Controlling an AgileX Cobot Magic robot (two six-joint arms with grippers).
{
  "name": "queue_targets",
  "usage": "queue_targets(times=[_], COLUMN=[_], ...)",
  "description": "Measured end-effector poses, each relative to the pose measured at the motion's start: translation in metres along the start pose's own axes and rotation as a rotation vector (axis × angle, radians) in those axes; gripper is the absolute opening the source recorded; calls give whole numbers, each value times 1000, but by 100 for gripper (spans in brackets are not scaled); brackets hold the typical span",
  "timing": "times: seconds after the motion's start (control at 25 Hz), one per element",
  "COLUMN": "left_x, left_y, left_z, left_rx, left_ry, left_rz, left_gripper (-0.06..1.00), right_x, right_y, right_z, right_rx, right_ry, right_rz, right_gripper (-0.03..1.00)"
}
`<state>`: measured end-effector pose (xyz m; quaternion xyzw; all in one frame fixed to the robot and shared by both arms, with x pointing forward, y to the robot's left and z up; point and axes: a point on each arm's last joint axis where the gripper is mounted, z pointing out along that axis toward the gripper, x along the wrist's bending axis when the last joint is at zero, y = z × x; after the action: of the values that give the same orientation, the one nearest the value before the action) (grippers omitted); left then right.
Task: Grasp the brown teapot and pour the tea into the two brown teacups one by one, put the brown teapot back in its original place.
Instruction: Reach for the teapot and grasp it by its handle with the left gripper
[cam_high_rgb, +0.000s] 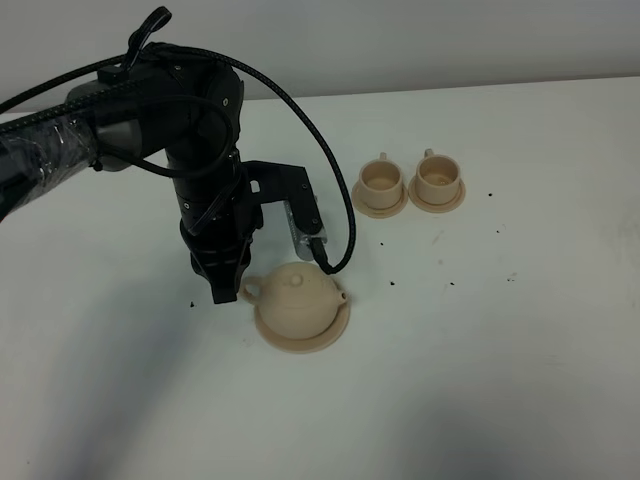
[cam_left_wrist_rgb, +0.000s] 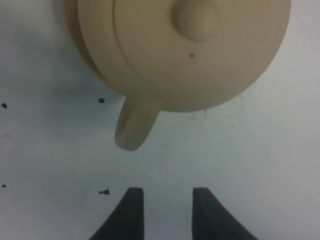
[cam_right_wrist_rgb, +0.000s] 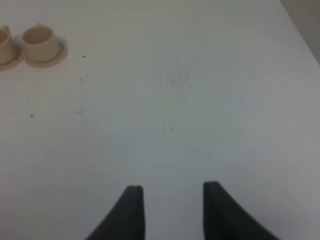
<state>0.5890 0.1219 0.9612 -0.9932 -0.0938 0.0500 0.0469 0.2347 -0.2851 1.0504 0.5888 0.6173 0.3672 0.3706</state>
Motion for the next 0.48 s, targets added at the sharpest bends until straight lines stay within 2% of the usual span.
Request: queue_targets(times=[0.2, 0.48], left_x=[1, 4], left_y=[1, 4], left_z=[0, 5], left_rx=[-7, -27], left_ry=[6, 19], left_rz=[24, 28], left_gripper=[31, 42], right_x=[0, 0], right_y=[0, 0], right_z=[0, 0], right_rx=[0, 0], right_ry=[0, 1], right_rz=[0, 0], right_gripper=[31, 31])
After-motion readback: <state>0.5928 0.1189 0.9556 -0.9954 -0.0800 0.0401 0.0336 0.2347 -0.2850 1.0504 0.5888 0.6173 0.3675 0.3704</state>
